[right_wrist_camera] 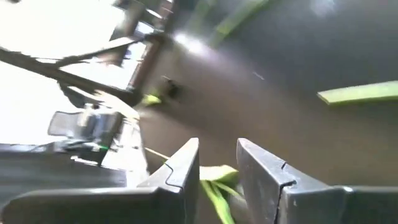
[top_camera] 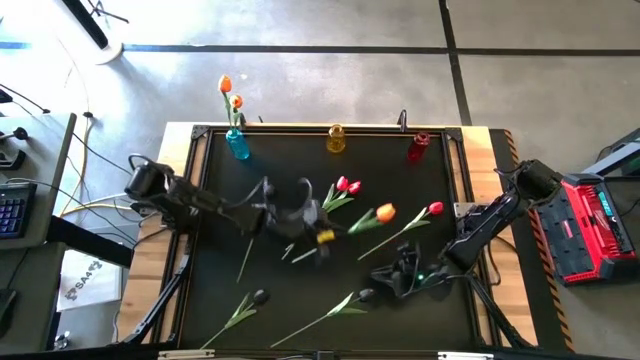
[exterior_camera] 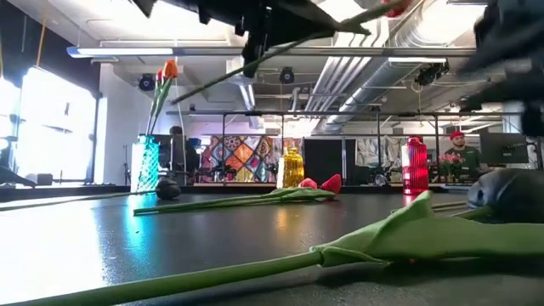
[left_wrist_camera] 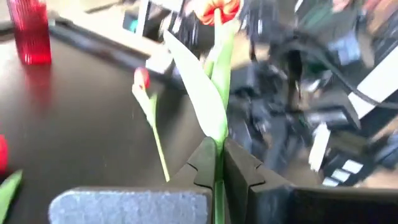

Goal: Sort flowers into vase by color
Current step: Put the orange flower into the blue vase

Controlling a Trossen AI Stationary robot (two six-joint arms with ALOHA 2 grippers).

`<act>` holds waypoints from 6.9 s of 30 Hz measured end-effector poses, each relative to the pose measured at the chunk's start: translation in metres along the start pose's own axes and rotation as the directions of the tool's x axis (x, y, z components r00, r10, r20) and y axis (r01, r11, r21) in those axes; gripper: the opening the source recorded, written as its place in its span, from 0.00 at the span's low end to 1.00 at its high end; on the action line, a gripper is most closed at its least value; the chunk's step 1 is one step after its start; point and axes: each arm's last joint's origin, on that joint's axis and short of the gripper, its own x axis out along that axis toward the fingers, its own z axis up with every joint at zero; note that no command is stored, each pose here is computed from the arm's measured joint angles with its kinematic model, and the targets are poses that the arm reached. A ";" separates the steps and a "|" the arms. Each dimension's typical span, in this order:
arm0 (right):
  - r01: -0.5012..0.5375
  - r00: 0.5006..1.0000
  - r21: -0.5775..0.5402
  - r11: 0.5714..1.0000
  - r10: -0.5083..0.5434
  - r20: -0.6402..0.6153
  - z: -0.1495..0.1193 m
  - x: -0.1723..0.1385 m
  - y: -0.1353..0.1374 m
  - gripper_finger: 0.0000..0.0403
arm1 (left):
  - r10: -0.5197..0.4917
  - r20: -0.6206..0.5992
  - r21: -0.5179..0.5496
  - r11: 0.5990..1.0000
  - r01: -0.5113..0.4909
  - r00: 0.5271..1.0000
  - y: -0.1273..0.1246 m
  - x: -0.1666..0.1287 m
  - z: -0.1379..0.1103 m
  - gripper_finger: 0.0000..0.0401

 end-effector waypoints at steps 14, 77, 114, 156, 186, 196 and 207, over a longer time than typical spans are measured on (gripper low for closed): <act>0.003 0.943 -0.447 0.895 0.146 0.300 0.052 0.024 0.023 0.35 | -0.317 0.128 -0.051 0.944 0.325 0.940 0.051 0.005 0.028 0.00; -0.215 0.942 -0.551 0.806 0.320 0.100 0.183 0.011 0.009 0.00 | -0.350 -0.088 -0.089 0.935 0.343 0.933 0.090 0.010 0.027 0.34; -0.294 0.940 -0.572 0.766 0.338 -0.031 0.192 0.021 0.029 0.02 | -0.496 -0.143 -0.098 0.868 0.487 0.856 0.065 0.007 0.018 0.00; -0.150 0.966 -0.574 0.805 0.243 0.089 0.195 0.022 0.024 0.26 | -0.320 0.048 0.090 0.945 0.315 0.946 0.061 -0.042 0.077 0.00; 0.125 0.987 -0.462 0.878 -0.063 0.146 0.188 0.024 0.001 0.28 | 0.634 0.616 0.036 0.570 -0.821 0.468 0.137 -0.250 0.076 0.00; 0.151 0.981 -0.432 0.889 -0.082 0.175 0.196 0.024 -0.003 0.28 | 0.727 0.604 0.012 0.403 -0.915 0.328 0.166 -0.258 0.065 0.00; 0.149 0.981 -0.407 0.901 -0.083 0.176 0.201 0.024 -0.006 0.28 | 0.714 0.635 -0.045 0.416 -0.908 0.296 0.197 -0.256 0.063 0.00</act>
